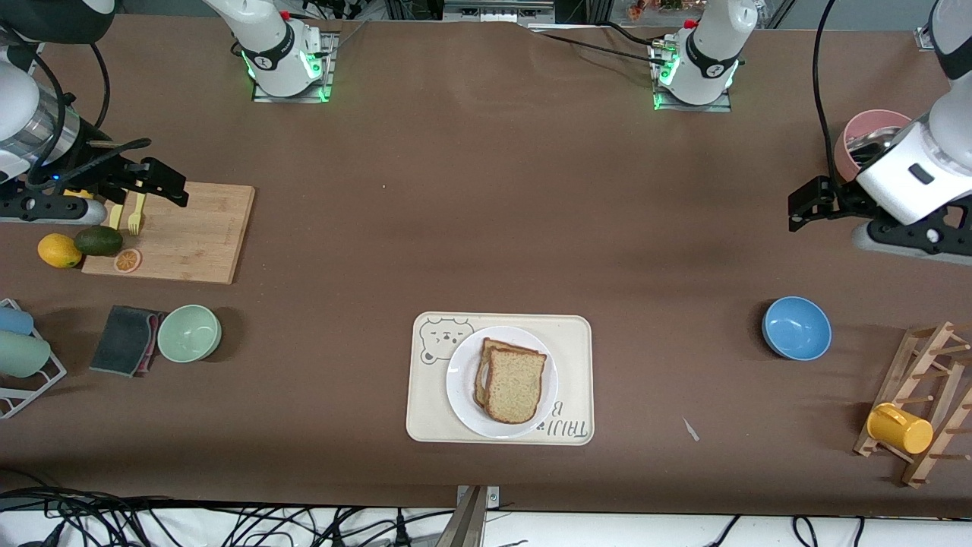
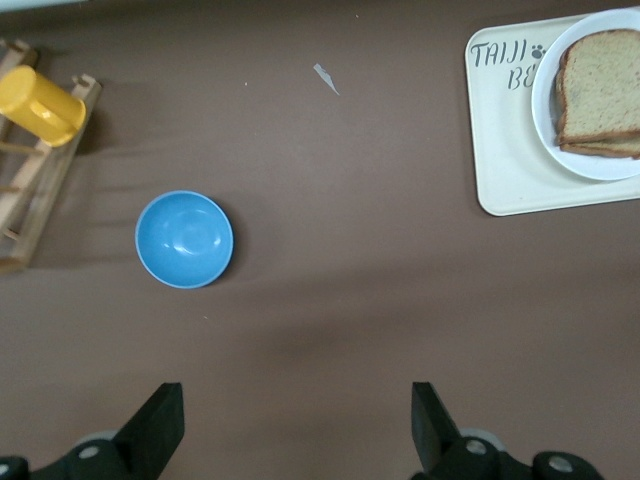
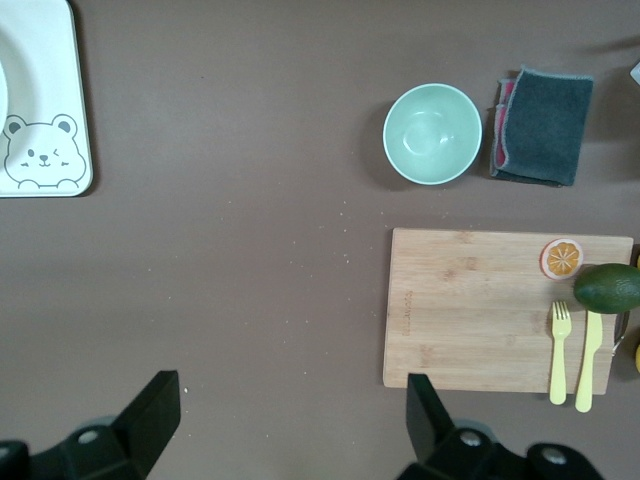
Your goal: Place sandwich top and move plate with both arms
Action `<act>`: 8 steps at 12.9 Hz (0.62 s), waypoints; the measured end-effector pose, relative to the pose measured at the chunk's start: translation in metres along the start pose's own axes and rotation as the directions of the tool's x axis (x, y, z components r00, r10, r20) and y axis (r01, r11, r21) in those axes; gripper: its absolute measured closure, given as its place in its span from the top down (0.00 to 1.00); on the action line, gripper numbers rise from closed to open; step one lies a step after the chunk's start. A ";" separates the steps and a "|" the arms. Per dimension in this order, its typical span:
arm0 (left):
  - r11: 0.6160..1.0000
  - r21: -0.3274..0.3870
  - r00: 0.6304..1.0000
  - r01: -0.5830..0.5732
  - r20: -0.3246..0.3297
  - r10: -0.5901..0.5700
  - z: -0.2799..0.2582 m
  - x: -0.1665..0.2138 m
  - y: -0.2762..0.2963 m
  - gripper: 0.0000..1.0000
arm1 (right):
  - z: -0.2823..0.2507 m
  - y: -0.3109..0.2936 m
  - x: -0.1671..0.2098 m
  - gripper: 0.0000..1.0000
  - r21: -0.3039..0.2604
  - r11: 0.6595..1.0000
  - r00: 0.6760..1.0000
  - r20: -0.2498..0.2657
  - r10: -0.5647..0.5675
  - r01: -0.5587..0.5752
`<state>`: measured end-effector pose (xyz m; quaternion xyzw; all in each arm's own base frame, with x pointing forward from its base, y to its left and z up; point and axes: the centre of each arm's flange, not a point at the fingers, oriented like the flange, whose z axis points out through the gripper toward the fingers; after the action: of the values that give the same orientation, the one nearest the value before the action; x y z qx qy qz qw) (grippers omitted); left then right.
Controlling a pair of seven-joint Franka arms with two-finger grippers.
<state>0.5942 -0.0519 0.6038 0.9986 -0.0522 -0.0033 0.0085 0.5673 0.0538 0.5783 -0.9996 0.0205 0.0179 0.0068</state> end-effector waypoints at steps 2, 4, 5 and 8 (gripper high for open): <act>0.999 -0.024 0.999 0.035 0.008 -0.035 0.002 -0.017 -0.009 1.00 | 0.000 0.000 0.000 1.00 0.000 1.000 1.000 0.000 0.000 0.000; 0.999 -0.024 0.999 0.040 0.019 -0.039 0.004 -0.031 -0.010 1.00 | 0.000 0.000 0.000 1.00 0.000 1.000 1.000 0.000 0.000 0.000; 0.999 -0.024 0.999 0.040 0.023 -0.039 0.006 -0.037 -0.009 1.00 | 0.000 0.000 0.000 1.00 0.000 1.000 1.000 0.000 0.000 0.000; 0.999 -0.024 0.999 0.046 0.026 -0.045 0.008 -0.044 -0.010 1.00 | 0.000 0.000 0.000 1.00 0.000 1.000 1.000 0.000 0.000 0.000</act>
<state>0.5517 -0.0377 0.5957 0.9992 -0.0296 -0.0170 0.0201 0.5673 0.0537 0.5783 -0.9996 0.0205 0.0180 0.0068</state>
